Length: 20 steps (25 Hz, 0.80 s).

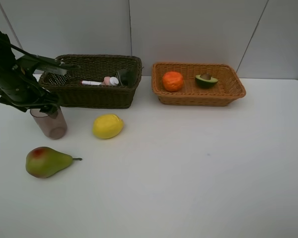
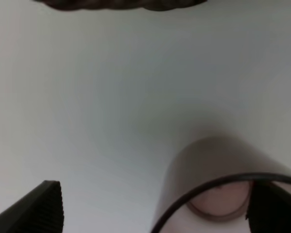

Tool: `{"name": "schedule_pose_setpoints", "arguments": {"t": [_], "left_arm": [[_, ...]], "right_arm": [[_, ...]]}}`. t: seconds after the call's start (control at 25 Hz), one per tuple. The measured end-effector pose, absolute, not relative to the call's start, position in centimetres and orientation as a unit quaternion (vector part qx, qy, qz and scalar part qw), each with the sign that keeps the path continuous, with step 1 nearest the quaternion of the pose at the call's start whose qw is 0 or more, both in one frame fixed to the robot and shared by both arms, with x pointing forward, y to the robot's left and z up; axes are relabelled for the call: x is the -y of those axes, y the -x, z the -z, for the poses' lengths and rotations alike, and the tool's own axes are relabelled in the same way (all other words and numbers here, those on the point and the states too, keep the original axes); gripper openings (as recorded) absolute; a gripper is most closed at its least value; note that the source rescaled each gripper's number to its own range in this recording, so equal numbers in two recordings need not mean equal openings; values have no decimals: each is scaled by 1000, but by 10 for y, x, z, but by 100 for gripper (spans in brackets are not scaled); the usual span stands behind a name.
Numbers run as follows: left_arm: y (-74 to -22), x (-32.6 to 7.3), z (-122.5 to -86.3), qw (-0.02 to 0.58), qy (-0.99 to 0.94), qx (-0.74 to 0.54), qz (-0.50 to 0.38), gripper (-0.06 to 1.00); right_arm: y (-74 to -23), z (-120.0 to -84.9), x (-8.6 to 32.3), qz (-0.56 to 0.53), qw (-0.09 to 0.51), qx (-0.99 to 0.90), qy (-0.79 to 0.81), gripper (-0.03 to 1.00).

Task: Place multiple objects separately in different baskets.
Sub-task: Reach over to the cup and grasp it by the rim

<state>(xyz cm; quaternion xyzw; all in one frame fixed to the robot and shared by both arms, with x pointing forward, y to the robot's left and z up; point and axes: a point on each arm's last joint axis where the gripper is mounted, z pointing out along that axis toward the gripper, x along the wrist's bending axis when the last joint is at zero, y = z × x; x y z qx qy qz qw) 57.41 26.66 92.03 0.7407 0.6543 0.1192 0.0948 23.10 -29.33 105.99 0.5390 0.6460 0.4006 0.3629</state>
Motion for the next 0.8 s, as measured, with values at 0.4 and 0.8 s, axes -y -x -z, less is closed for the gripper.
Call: {"name": "schedule_pose_setpoints", "arguments": {"t": [0.4,0.8], "left_arm": [[-574,-267,-920,95,-741,-654,-120,20],[-576,-266,-921,104,-738,-656,-123,0]], "right_arm": [[-231,-1060,293,-401,363,-646,-539,100],[-231,-1060,293,-401,363,-646,-539,100]]}}
